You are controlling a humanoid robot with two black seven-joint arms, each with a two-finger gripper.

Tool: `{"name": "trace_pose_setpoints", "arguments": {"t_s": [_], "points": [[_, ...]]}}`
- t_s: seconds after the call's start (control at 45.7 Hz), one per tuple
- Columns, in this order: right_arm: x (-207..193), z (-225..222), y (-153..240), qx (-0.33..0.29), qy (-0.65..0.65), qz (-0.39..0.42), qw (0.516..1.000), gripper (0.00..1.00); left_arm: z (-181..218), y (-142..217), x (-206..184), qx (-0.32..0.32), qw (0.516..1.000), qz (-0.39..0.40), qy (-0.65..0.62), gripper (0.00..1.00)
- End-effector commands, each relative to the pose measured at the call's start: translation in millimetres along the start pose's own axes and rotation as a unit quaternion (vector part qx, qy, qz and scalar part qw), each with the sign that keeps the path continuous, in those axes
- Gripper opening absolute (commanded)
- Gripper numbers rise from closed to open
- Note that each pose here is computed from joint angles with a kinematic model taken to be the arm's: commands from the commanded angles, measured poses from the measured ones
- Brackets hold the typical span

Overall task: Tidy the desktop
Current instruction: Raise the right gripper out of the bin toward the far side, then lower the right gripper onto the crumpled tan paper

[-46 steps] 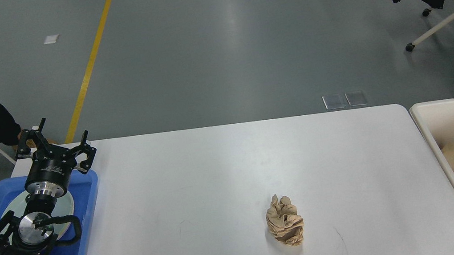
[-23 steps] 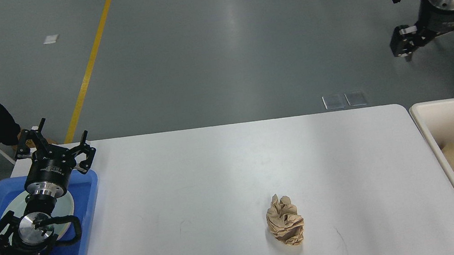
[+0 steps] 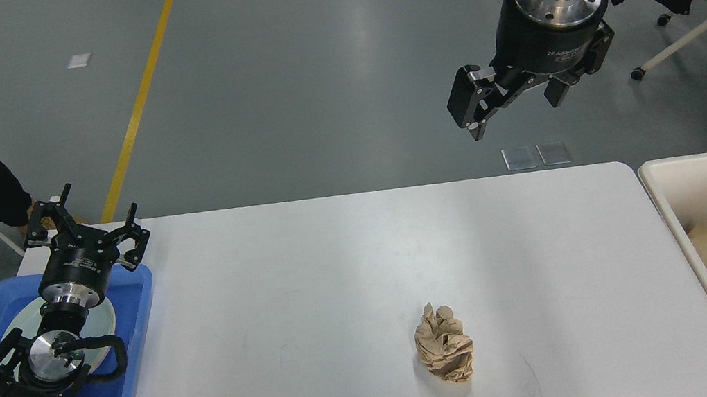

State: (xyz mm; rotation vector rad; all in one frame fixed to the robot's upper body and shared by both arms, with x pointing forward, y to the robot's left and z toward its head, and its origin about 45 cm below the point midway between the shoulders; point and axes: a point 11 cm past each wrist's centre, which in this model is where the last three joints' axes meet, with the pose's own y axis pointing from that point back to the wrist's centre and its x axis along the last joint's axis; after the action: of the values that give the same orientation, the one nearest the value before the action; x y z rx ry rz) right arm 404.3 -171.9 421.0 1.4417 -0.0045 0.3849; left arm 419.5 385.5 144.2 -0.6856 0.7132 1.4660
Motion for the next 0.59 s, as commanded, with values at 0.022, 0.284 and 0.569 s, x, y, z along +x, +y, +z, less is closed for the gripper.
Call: {"name": "trace_pose_setpoints", "arguments": {"t_s": [0.022,0.284,0.569], "points": [[-2.5,18.6,-11.2,-0.023,-0.016,-0.011,1.0,1.0,-0.2,0.5,0.6,0.0,1.0,0.001,0.0,0.96],[-12.7,68.3,-27.0,-0.046,-0.07,-0.028,0.996,1.0,0.0,0.0,0.0,0.0,1.0,0.0,0.0,0.96],[-83.3,26.0,-114.6,-0.03,-0.035,-0.072,0.996,1.0,0.0,0.0,0.0,0.0,1.0,0.0,0.0,0.96]]}}
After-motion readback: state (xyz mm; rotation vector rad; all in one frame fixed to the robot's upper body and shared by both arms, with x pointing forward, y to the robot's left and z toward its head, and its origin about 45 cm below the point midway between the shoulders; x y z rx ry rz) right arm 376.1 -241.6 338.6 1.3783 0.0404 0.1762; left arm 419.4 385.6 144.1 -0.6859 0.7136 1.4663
